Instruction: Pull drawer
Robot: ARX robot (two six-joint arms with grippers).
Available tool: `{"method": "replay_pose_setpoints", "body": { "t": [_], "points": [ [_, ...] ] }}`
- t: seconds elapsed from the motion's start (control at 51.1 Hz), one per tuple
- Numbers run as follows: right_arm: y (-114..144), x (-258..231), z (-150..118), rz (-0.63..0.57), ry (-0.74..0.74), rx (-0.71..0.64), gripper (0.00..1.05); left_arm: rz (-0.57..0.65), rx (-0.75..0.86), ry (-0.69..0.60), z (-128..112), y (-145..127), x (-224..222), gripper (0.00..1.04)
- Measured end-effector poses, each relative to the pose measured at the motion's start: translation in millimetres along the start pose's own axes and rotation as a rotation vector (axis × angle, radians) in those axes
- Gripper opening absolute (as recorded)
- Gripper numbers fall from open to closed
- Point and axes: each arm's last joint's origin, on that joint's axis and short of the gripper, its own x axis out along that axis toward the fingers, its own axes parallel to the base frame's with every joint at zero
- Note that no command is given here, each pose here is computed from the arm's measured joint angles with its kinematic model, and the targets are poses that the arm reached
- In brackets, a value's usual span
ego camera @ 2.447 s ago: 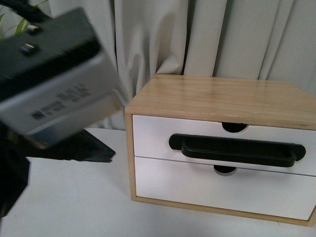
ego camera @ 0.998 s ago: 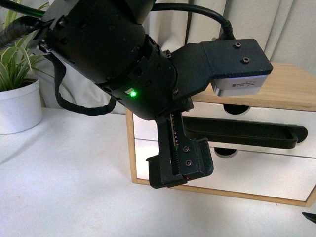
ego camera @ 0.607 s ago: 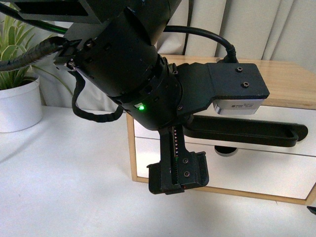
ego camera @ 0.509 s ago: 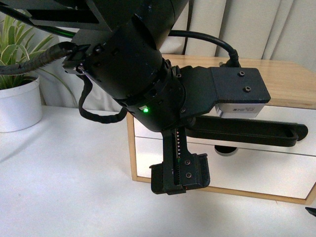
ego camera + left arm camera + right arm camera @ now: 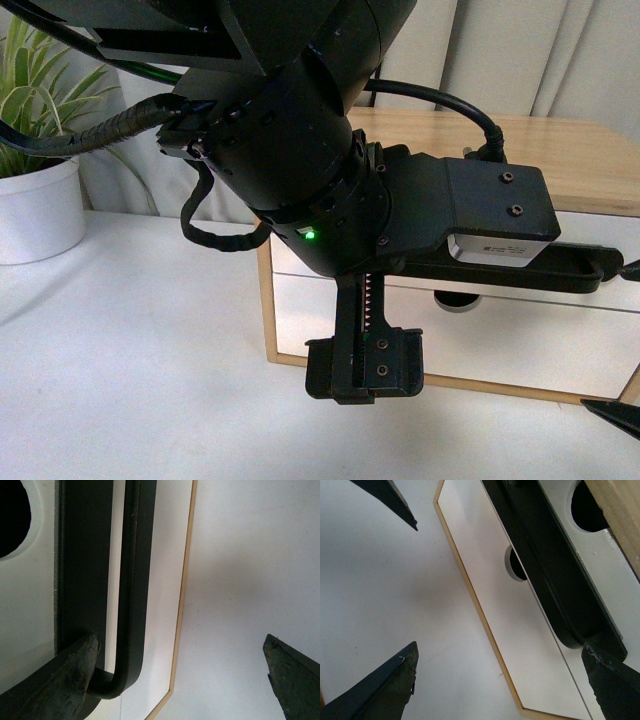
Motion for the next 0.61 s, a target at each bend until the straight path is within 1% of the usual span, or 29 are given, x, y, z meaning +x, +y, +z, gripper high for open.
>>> {"method": "replay_pose_setpoints", "body": {
  "t": [0.137,0.352,0.607],
  "points": [
    [-8.1,11.4,2.6,0.003,0.003,0.007,0.96,-0.001,0.006,0.000,-0.6,0.2,0.1,0.98],
    [-10.2,21.0,3.7,0.026,0.005,0.014,0.96,-0.002,0.008,-0.002,-1.1,0.3,0.0,0.98],
    [-17.0,35.8,1.5,0.024,0.002,0.035,0.96,0.000,0.009,-0.001,-1.1,0.5,0.0,0.98]
  ]
}}
